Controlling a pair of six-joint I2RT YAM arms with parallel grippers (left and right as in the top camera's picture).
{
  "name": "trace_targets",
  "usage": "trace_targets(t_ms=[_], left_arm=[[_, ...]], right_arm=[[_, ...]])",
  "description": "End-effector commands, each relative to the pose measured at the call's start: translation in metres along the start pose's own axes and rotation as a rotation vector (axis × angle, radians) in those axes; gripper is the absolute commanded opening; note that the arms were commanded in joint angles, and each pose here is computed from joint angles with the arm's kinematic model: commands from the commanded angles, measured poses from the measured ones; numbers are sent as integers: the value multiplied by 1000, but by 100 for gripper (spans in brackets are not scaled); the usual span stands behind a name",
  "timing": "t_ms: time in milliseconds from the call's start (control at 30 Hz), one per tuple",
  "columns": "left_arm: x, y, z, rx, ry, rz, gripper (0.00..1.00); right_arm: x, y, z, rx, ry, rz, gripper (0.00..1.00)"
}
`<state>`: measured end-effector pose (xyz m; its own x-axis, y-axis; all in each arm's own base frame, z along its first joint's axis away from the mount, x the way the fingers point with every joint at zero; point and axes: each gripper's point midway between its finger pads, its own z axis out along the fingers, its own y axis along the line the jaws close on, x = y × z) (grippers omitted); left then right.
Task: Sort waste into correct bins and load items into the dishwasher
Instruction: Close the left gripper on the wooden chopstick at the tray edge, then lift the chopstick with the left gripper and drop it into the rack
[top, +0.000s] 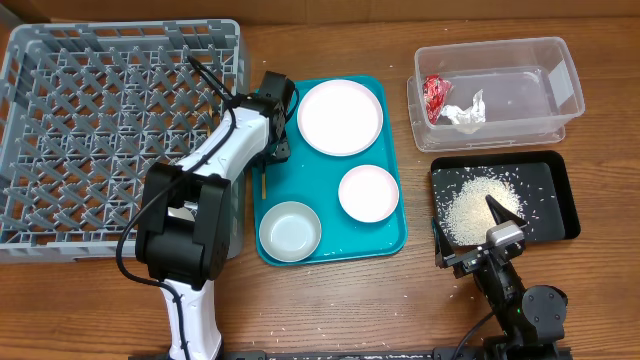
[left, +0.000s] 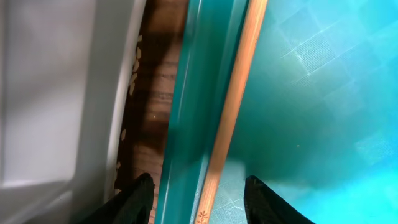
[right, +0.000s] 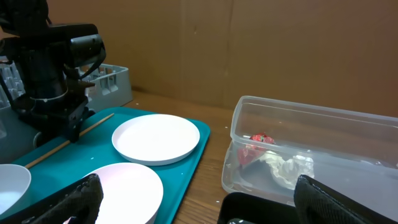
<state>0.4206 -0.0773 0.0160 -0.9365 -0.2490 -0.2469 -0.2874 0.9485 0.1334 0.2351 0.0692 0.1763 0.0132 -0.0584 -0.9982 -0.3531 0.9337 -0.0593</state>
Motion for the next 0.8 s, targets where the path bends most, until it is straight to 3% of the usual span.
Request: trace_targets(t_ms=[0,767], left_arm=[[7,-2,5,12,18,25,49],[-3,-43,1,225,-30,280,56]], right_arm=[[1,-2,0,10,-8,-2,100],[1,-2,0,10,-8,-2,100]])
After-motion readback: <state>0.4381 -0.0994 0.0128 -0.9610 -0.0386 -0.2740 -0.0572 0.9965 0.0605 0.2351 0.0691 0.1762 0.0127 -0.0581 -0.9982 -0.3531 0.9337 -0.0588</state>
